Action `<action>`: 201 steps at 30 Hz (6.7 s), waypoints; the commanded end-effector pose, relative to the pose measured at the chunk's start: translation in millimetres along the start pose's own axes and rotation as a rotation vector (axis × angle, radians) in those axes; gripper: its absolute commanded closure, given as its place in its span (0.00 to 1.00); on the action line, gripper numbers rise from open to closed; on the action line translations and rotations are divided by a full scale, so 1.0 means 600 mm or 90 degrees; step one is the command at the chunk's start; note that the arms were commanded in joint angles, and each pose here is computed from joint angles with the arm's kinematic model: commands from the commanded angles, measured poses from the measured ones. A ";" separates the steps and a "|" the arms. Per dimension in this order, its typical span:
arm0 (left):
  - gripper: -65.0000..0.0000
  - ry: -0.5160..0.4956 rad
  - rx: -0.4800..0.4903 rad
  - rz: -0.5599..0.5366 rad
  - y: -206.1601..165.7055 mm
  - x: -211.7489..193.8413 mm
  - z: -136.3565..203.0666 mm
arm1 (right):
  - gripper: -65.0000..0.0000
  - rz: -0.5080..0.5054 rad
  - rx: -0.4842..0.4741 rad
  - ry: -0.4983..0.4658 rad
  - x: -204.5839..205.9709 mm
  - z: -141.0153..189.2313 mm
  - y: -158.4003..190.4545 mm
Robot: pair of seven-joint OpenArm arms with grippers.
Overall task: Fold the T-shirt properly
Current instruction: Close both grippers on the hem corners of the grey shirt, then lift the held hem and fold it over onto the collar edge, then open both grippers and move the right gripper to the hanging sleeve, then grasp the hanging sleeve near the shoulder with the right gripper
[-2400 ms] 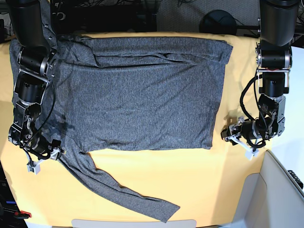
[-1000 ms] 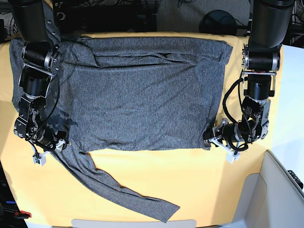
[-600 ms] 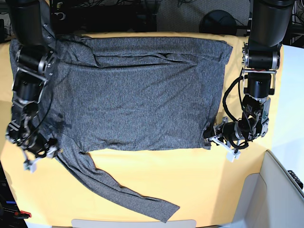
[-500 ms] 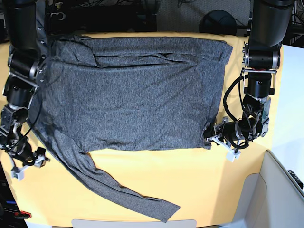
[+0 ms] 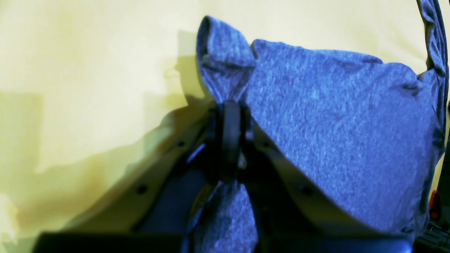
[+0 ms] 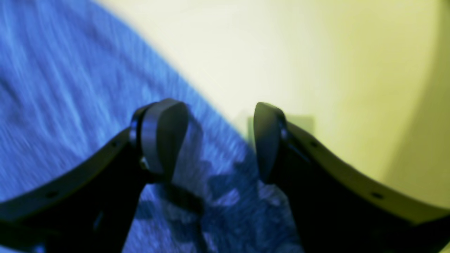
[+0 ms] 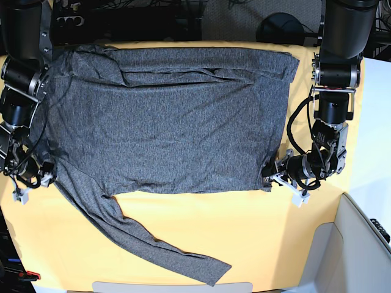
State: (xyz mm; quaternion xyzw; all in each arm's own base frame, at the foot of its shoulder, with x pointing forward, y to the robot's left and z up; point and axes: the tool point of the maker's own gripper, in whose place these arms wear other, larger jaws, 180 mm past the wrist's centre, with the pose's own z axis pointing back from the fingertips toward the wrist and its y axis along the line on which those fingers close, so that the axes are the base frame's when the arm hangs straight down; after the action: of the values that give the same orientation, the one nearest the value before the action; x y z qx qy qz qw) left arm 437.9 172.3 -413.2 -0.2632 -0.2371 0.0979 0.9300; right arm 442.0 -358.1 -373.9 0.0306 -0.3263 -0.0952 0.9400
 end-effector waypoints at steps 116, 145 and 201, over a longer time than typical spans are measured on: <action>0.84 0.052 0.075 -0.136 0.053 -0.206 0.235 | 0.91 0.317 -0.173 0.016 -0.214 0.180 -0.074; 0.66 0.007 0.115 -0.220 0.044 -0.155 0.288 | 0.34 0.108 0.001 -0.185 0.085 0.068 0.091; 0.66 0.008 0.111 -0.222 0.041 -0.157 0.284 | 1.00 0.121 0.125 -0.041 -0.039 -0.072 0.238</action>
State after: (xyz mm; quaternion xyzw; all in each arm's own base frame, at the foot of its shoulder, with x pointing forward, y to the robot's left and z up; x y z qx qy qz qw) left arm 263.7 236.7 -346.0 -0.1425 -0.2472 -0.0387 0.9576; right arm 480.9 -226.2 -395.8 0.0776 -0.3952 0.0098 0.9153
